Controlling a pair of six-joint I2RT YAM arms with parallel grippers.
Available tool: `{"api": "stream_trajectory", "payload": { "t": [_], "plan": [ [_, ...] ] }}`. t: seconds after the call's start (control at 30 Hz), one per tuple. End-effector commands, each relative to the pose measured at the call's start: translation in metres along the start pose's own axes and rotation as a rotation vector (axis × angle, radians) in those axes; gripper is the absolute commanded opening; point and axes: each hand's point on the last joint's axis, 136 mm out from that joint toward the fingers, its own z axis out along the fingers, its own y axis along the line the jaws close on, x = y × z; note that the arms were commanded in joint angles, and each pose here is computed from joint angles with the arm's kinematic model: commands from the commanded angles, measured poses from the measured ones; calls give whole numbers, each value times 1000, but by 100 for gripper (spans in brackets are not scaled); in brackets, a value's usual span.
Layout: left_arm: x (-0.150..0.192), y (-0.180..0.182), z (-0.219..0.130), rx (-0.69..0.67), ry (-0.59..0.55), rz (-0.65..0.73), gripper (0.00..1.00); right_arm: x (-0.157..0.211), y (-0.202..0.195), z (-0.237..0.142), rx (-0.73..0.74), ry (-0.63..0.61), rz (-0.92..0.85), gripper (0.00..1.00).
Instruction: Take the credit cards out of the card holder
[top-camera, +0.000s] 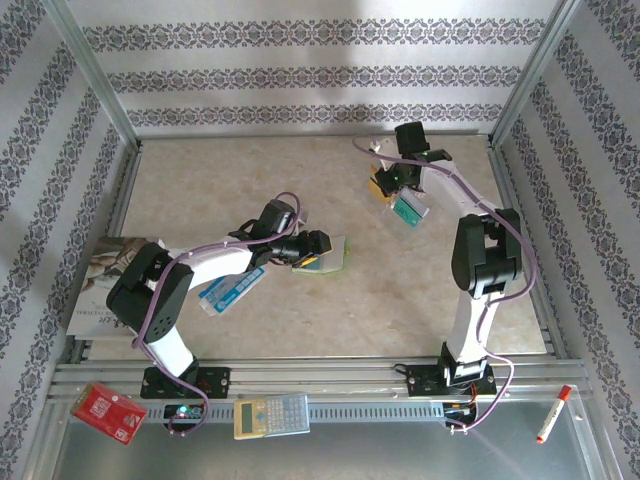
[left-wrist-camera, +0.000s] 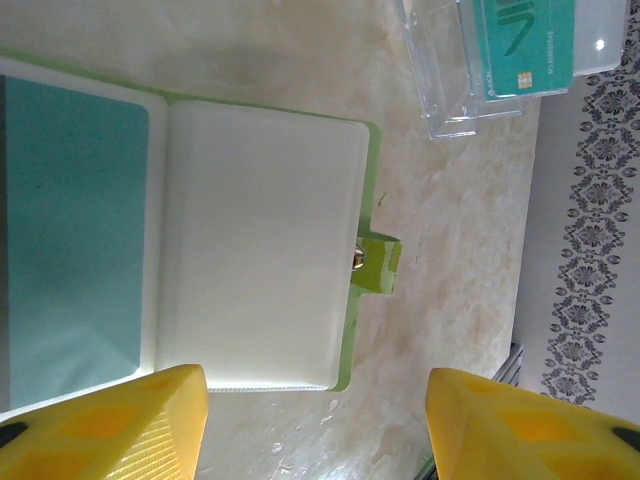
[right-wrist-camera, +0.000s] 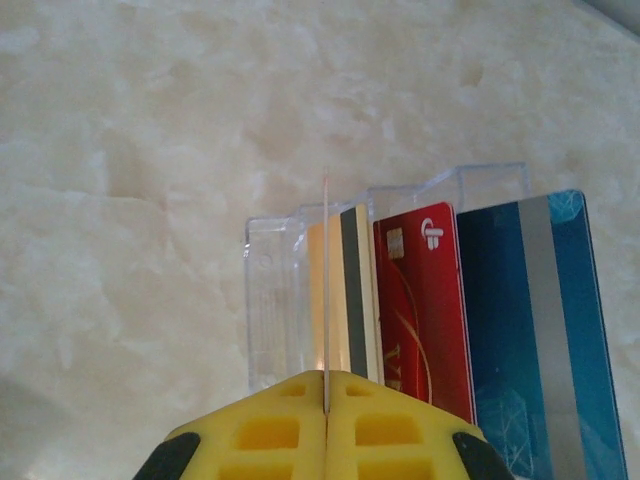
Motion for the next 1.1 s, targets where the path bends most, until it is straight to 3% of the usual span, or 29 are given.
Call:
{"api": "stream_trajectory", "payload": {
  "t": [0.0,0.6,0.8,1.07],
  "plan": [
    [2,-9,3,5,17,14,61,-3,-6,5,4,8,-33,0],
    [4,-6,6,-6,28,6,61,3,-13,27,-4,37,-31,0],
    [4,-5,7,-8,31,6,61,3,-13,25,-2,36,-26,9],
    [5,-3,7,-10,34,6,61,5,-16,22,8,44,-30,9]
  ]
}}
